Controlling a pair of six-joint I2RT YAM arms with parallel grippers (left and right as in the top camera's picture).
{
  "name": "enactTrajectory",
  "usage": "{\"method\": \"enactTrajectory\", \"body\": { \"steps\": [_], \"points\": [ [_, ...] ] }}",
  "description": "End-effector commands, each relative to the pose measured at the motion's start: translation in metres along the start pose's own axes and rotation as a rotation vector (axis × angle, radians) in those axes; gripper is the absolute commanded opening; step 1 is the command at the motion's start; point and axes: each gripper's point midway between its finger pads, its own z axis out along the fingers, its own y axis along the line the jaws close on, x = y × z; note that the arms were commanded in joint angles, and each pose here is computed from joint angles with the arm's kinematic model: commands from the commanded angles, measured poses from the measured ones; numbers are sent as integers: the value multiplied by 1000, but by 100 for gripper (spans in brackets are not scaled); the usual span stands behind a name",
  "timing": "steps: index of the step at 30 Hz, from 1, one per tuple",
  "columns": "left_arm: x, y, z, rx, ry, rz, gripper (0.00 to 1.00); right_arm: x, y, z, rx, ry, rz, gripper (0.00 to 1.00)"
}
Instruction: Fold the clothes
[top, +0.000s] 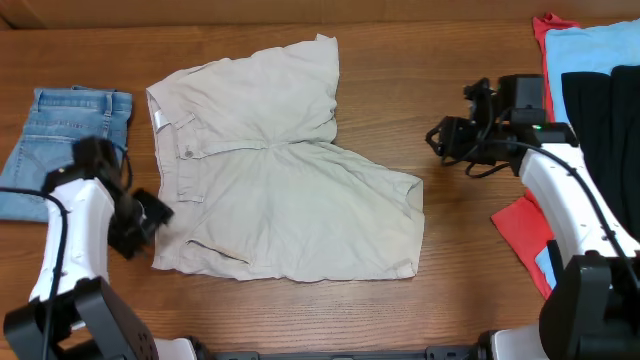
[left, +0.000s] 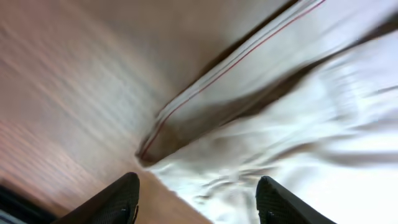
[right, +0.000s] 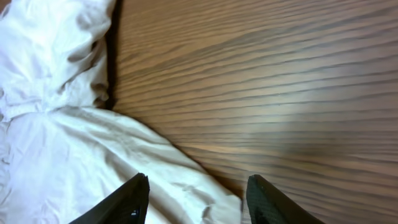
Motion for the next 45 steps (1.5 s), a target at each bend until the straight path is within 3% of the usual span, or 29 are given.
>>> {"method": "enactTrajectory", "body": {
  "steps": [1,5,8,10,13,23,36,45],
  "points": [
    [-23,-15,-40,80,-119,23,63,-2,9,9,-21,10,-25,56],
    [-24,-41,-55,193,-126,86,57,2,25,28,-79,35,-53,56],
    [-12,-64,-54,269,-95,159,50,-1,31,47,-97,33,-35,72],
    [-5,-74,-50,263,-97,201,49,0,43,62,-163,43,-20,75],
    [6,-84,-41,232,-105,269,50,2,70,77,-314,62,-47,76],
    [44,-100,-2,155,-30,386,50,-7,91,122,-456,38,34,77],
    [62,-102,40,71,75,425,50,-13,135,143,-547,-46,-62,84],
    [64,-100,41,65,83,425,51,-11,135,168,-451,-85,-13,84]
  ]
}}
